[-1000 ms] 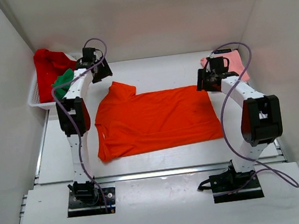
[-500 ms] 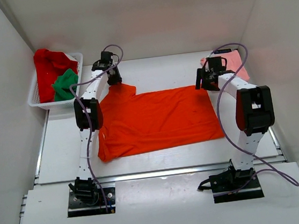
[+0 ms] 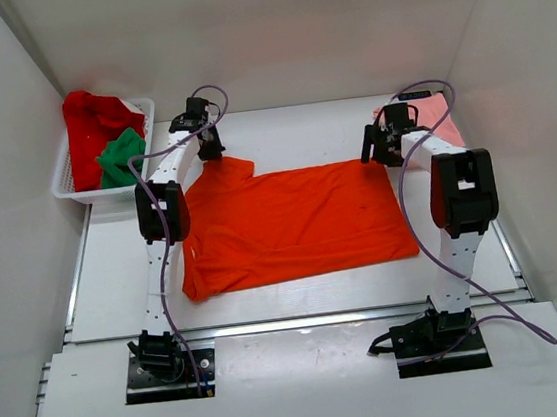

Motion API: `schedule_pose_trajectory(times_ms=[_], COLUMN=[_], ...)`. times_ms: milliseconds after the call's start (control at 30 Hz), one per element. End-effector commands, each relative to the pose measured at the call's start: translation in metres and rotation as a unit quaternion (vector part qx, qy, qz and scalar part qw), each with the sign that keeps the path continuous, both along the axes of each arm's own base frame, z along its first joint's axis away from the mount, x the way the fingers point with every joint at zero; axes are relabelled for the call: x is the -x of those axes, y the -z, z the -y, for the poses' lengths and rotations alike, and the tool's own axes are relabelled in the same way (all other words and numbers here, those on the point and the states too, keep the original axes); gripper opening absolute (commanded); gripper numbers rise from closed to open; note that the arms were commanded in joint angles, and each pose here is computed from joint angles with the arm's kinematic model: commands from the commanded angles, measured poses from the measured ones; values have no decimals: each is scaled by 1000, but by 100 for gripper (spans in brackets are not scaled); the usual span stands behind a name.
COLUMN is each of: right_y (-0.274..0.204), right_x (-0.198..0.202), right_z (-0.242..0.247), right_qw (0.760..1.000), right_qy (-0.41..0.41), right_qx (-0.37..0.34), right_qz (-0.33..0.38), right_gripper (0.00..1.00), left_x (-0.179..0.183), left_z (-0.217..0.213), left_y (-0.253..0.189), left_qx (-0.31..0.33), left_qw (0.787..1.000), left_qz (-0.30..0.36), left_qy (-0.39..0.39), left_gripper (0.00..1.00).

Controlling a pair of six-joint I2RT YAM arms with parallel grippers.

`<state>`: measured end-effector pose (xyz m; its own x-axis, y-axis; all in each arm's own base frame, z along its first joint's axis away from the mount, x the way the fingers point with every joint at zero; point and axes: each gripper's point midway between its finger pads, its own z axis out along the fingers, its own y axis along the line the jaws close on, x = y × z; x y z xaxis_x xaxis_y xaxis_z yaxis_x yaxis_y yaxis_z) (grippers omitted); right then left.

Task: Fold and stack the t-shirts
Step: Grap the side of the flattened tshirt furthest away from the robot with both arms

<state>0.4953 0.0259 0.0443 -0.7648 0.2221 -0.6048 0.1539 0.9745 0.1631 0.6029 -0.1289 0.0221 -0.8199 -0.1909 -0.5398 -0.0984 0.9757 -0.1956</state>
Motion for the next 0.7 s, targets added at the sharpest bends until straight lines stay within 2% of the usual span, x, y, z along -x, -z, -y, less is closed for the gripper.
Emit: schedule_pose_trajectory(times_ms=[0,33,100,133,200,233,367,567,667], right_y=[-10,-8,-4,-5,-4,-5,-2,-3,-3], right_x=[-22,-23,-23,-23,-22,-24,-25,-28,-30], right_z=[-3,-3,-1,-7,-5,-4,-3,-4,-4], right_qw=[1000,1000,1000,1000,1000,1000,1000,1000,1000], right_qy=[7,6,9,7,9,11,11,8,6], right_qx=[-1,-2,-2,-5,-5,-6,-4,-2,-1], right_qz=[25,24,23,23,23,26,22,27,27], right_gripper=[71,71,71,71,71,71,71,71,71], left_x=[2,2,2,1,2,0,-2,-4,1], left_z=[-6,-4,-6,-8,-11,-15,-13,-18,-19], left_y=[-47,-53,-54,-56,-57,-59,-65,-58,-44], left_qx=[0,4,21,29,40,42,26,6,-12], left_qw=[1000,999,999,999,998,998,998,999,1000], left_qz=[27,34,37,42,41,47,55,38,20], left_qy=[3,6,6,3,-4,-12,-13,-13,-16], left_gripper=[0,0,21,40,68,72,82,83,80])
